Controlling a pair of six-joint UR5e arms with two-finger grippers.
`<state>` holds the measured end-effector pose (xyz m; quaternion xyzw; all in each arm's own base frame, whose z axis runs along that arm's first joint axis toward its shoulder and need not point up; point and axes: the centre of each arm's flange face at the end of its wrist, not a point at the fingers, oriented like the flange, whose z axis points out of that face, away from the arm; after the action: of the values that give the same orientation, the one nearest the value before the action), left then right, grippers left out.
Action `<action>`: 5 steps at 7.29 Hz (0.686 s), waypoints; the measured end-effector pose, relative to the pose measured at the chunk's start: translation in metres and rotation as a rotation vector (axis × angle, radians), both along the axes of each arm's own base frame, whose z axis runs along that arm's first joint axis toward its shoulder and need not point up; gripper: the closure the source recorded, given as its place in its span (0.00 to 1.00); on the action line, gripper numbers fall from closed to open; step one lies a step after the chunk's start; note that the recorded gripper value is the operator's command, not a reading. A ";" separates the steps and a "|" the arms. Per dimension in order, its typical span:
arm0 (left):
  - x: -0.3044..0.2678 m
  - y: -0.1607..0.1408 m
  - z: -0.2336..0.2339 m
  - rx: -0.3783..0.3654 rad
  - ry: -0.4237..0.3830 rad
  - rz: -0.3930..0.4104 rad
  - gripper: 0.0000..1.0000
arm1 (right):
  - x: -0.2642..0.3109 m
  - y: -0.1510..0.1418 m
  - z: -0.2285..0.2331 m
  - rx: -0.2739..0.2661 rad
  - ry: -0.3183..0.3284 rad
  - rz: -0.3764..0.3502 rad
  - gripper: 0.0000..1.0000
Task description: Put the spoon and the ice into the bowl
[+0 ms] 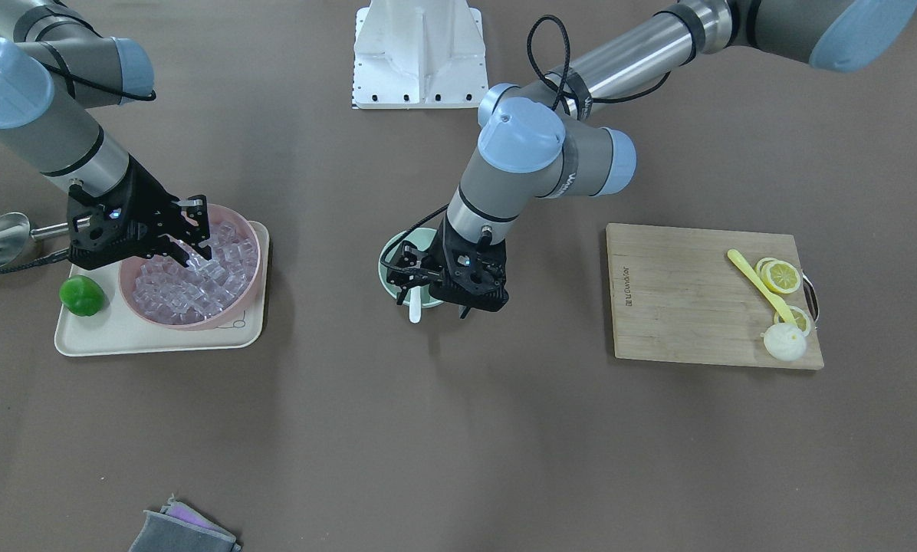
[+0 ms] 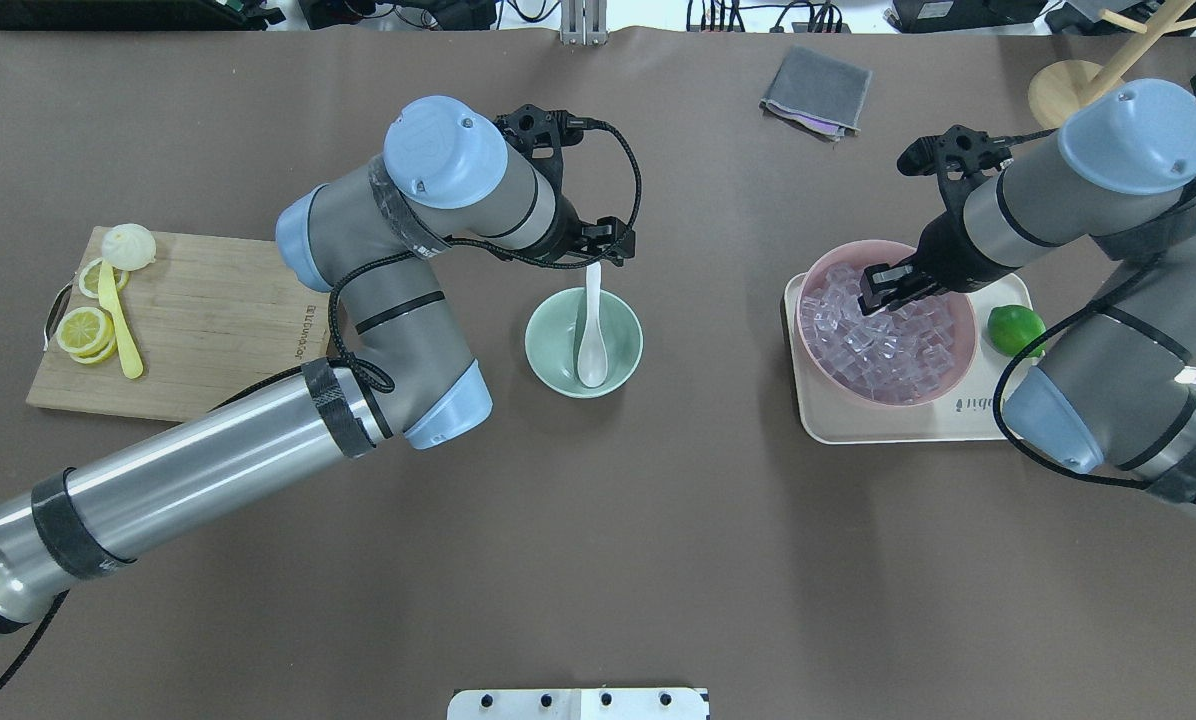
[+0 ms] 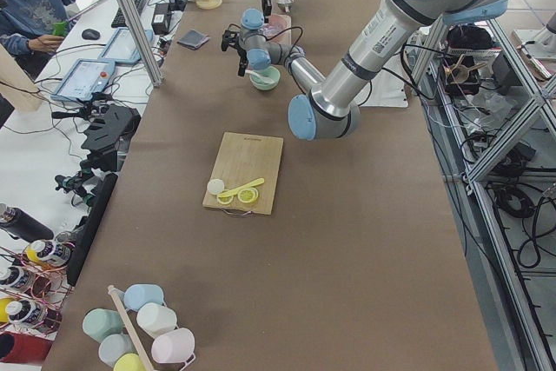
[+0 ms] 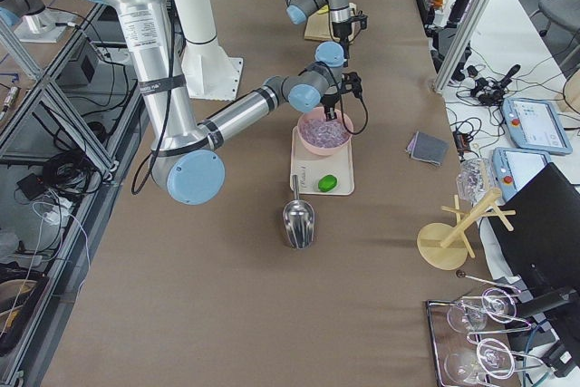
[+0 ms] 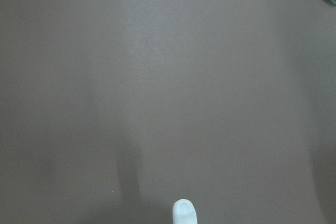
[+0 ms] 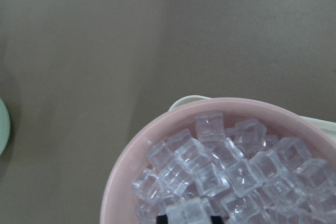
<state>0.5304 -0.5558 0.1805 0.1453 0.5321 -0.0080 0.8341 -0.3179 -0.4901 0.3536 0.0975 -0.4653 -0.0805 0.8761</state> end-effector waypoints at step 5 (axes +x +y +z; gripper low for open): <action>-0.269 -0.024 0.165 0.057 -0.032 0.112 0.03 | -0.152 0.019 -0.143 -0.049 -0.099 0.179 1.00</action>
<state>0.2610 -0.5799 0.3458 0.1392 0.5260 0.0562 0.8371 -0.4699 -0.4708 0.2111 0.1210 -0.4992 0.0143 0.8579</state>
